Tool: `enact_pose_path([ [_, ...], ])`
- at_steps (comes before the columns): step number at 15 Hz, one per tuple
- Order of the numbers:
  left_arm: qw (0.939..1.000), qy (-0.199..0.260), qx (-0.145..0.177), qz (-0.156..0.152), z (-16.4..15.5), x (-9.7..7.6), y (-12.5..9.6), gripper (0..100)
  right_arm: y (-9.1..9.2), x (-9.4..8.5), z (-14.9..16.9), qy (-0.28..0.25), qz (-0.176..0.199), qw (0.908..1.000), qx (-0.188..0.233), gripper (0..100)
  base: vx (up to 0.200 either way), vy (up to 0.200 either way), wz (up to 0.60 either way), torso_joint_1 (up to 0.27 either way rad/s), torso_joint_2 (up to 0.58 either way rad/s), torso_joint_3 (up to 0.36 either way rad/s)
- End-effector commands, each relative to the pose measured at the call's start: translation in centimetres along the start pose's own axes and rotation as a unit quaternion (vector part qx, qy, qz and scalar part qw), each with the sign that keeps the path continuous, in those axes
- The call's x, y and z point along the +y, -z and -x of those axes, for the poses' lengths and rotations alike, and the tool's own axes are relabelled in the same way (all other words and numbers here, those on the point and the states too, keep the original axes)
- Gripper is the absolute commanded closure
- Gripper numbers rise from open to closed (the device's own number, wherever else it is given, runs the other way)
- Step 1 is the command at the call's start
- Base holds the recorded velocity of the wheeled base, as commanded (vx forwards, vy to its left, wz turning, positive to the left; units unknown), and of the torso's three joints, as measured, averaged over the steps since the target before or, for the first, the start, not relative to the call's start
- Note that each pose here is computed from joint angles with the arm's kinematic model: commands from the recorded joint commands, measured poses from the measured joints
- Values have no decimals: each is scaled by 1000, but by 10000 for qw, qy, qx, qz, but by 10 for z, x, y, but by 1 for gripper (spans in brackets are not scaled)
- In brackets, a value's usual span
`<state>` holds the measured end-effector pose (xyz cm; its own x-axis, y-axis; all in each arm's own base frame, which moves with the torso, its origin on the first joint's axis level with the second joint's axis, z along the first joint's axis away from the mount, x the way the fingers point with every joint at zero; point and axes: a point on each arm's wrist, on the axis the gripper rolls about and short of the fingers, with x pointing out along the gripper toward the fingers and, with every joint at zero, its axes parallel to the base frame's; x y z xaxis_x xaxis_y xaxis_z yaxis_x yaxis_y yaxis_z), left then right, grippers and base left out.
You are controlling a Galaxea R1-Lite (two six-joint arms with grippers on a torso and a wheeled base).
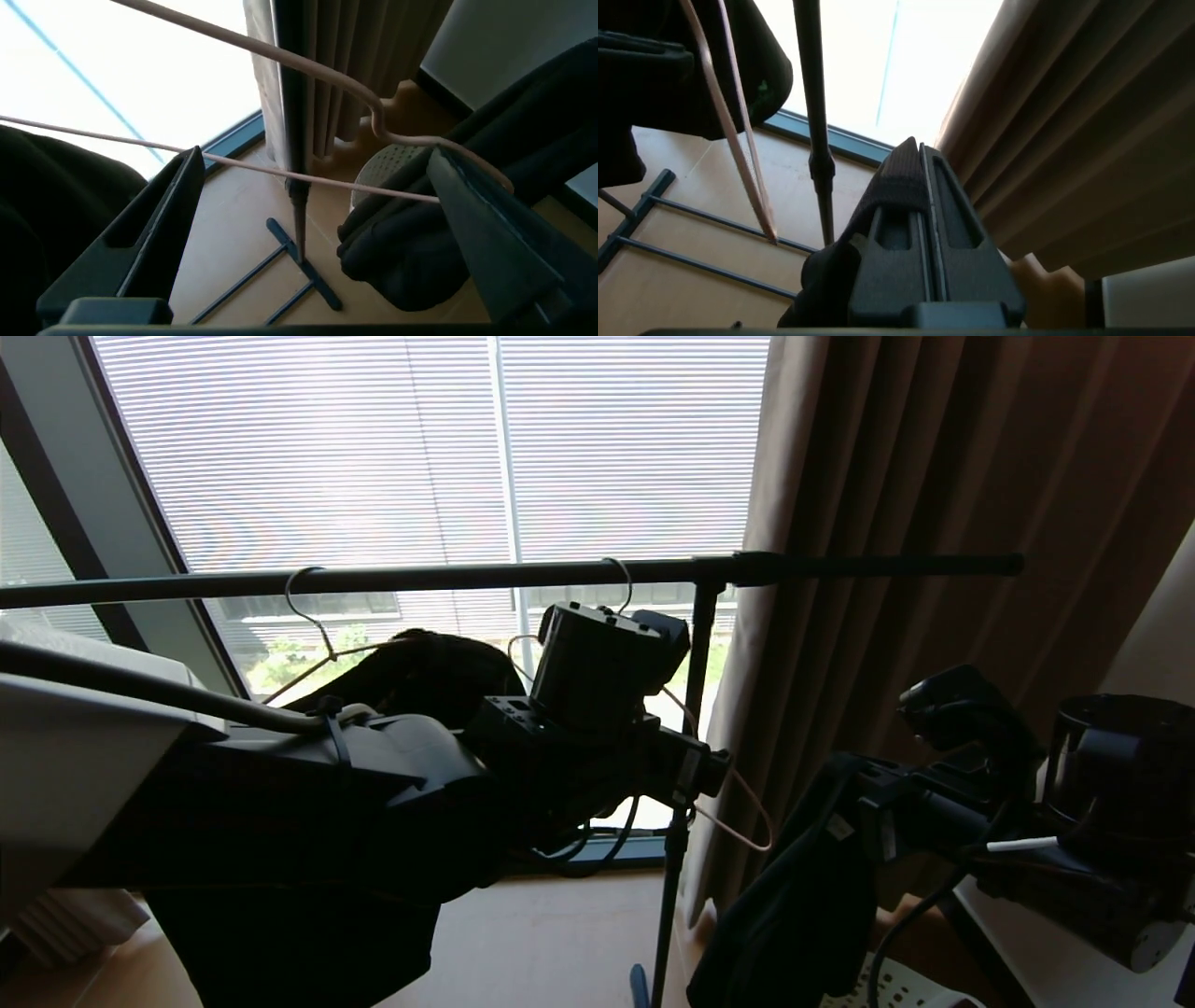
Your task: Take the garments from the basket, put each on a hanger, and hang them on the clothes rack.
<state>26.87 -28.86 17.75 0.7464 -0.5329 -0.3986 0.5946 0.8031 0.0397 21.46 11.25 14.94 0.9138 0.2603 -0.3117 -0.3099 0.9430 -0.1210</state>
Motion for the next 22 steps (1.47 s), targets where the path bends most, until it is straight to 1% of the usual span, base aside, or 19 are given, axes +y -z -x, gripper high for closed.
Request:
enact_pose_path([
  [1, 9999, 75, -84, -13, 5, -6, -4, 0, 4, 1, -4, 0, 14, 10000, 55, 100, 0, 0, 0, 0, 0, 0],
  [3, 9999, 99, -137, -11, 4, -8, -7, 0, 4, 1, -4, 0, 14, 10000, 55, 100, 0, 0, 0, 0, 0, 0],
  [5, 9999, 102, -55, -31, -2, -10, -2, 0, 4, 1, -4, -8, 16, 10000, 62, 100, 0, 0, 0, 0, 0, 0],
  [6, 10000, 70, 14, -25, -6, -8, 1, 0, 4, 2, -4, -16, 18, 10000, 61, 100, 0, 0, 0, 0, 0, 0],
  [8, 9998, -147, 157, -5, -9, 2, 10, 0, 4, 2, -4, -16, 18, 10000, 61, 100, 0, 0, 0, 0, 0, 0],
  [11, 9986, -413, 328, -48, -7, 6, 20, 0, 4, 1, -4, -8, 16, 10000, 62, 100, 0, 0, 0, 0, 0, 0],
  [12, 9980, -528, 330, -54, 0, 8, 20, 0, 4, 1, -4, -8, 16, 10000, 62, 100, 0, 0, 0, 0, 0, 0],
  [16, 9981, -548, 269, -40, 17, 11, 18, 0, 4, 2, -5, -15, 17, 10000, 54, 100, 0, 0, 0, 0, 0, 0],
  [21, 9975, -647, 265, -40, 18, 12, 18, 0, 4, 1, -4, -8, 8, 10000, 62, 100, 0, 0, 0, 0, 0, 0],
  [22, 9973, -682, 276, -33, 17, 15, 18, 0, 4, 1, -5, -8, 7, 10000, 55, 100, 0, 0, 0, 0, 0, 0],
])
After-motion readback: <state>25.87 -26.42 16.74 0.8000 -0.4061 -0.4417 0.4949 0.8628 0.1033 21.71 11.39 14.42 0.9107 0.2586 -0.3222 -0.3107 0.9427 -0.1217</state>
